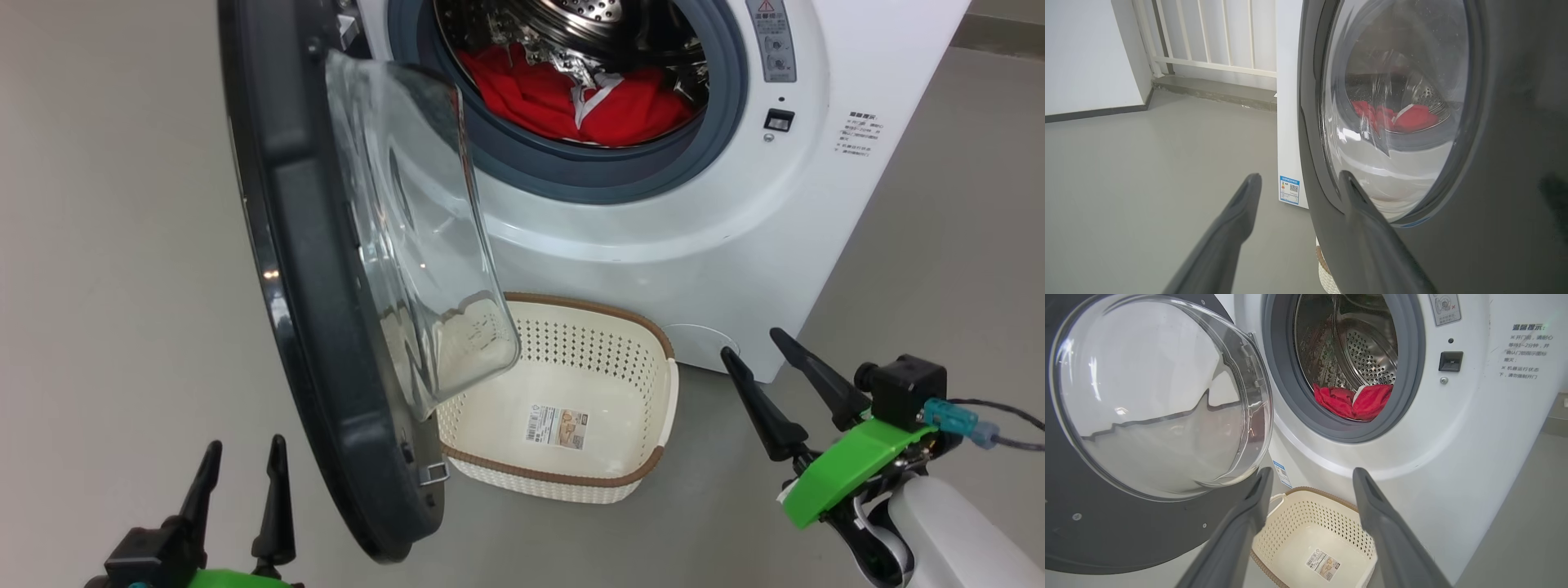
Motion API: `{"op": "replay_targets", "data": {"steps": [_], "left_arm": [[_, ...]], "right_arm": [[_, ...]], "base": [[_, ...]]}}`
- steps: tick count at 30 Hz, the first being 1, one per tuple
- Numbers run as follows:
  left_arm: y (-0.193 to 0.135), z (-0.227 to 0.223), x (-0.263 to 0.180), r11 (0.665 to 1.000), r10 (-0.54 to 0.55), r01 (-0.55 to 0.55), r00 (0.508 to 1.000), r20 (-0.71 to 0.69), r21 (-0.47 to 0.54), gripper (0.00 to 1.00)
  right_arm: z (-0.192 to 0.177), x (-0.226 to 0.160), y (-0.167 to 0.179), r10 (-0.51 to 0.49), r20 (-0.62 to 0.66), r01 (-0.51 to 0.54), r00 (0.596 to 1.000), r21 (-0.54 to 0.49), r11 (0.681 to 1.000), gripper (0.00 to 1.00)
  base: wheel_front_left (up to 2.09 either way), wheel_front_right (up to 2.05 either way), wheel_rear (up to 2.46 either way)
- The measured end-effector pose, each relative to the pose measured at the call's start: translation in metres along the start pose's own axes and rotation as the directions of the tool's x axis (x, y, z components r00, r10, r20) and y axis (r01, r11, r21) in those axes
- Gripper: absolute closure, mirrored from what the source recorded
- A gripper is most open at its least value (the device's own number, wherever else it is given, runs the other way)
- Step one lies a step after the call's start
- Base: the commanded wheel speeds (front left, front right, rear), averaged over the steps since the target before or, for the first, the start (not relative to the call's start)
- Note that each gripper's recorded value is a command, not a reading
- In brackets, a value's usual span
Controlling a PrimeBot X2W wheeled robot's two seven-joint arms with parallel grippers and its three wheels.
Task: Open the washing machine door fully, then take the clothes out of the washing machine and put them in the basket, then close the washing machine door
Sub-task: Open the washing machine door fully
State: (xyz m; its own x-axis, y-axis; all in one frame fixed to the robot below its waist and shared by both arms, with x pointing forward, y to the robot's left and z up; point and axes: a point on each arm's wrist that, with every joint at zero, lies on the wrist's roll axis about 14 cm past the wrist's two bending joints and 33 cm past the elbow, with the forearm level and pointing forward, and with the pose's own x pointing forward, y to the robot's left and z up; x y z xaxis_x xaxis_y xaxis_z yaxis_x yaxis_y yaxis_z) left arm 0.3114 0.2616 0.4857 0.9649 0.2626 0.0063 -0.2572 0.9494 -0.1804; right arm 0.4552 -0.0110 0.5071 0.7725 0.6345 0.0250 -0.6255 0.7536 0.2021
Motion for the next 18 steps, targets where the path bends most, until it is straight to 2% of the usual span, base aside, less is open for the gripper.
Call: {"op": "replay_targets", "data": {"steps": [8,18], "left_arm": [[0.0,0.0,-0.002,1.0,-0.001,0.001,1.0,0.001,-0.001,0.0],[0.0,0.005,-0.003,1.0,-0.001,0.001,1.0,0.015,-0.003,0.0]], "right_arm": [[-0.011,-0.011,-0.003,-0.043,-0.005,0.043,0.999,-0.044,0.998,0.0],[-0.019,-0.018,-0.001,-0.06,-0.017,0.059,0.998,-0.029,0.998,0.0]], "base": [[0.0,0.0,0.0],[0.0,0.0,0.0]]}}
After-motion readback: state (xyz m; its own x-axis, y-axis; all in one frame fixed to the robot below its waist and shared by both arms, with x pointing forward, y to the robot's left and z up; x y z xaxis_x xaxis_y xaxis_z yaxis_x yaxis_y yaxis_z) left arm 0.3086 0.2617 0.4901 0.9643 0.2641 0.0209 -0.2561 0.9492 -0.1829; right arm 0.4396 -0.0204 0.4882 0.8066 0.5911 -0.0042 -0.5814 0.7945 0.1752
